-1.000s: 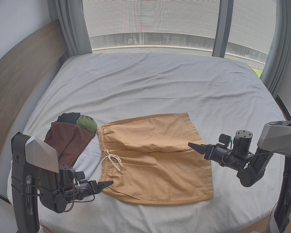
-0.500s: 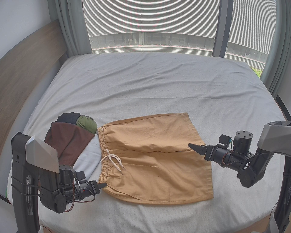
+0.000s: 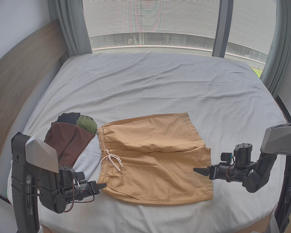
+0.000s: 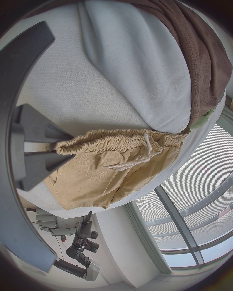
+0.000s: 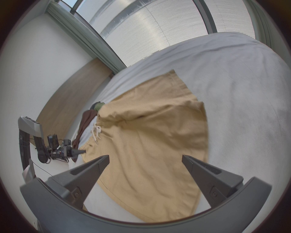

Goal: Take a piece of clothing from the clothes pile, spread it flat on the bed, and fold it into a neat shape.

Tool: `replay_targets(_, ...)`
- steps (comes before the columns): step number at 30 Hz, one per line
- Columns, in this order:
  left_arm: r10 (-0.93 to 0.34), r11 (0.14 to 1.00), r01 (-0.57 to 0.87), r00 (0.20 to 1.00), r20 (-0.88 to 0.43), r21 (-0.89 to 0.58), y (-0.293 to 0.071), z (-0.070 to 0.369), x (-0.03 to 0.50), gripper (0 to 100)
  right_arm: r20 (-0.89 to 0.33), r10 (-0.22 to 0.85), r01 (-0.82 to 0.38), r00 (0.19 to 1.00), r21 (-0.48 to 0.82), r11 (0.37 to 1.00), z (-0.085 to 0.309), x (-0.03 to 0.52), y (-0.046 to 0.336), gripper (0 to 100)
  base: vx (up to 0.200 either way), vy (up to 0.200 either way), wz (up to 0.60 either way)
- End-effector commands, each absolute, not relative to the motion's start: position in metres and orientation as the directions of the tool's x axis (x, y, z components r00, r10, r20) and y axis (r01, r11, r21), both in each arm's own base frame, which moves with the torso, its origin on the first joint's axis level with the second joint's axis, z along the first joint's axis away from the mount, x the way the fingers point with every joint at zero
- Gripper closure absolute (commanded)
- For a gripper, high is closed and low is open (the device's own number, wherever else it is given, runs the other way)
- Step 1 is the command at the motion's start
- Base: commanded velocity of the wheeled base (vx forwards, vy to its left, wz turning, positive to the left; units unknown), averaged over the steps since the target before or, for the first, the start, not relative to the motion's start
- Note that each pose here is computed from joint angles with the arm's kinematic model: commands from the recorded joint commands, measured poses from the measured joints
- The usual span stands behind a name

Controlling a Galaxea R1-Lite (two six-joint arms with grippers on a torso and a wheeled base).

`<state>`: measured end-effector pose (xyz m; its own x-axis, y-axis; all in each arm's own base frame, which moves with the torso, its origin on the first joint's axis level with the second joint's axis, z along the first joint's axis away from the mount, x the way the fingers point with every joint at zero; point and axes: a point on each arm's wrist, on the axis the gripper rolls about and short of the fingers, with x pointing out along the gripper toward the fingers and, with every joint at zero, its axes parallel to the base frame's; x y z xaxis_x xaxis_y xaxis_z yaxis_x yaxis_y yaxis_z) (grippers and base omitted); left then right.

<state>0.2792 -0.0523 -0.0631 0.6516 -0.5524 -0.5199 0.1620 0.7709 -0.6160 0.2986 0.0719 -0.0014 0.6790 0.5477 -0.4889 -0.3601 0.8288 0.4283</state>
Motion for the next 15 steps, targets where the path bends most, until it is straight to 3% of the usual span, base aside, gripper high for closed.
replay_targets(1,-0.554,0.771,0.163,0.649,-0.521,-0.616,-0.053,-0.064,0.279,100,-0.532,0.523,-0.327,0.666,0.422,0.846,-0.005,0.292,0.061,0,0.0,0.0,0.0)
replay_targets(15,-0.553,0.771,0.164,0.651,-0.52,-0.615,-0.053,-0.063,0.279,100,-0.69,0.468,-0.26,0.552,0.392,0.883,-0.019,0.266,0.043,0,0.0,0.0,0.0)
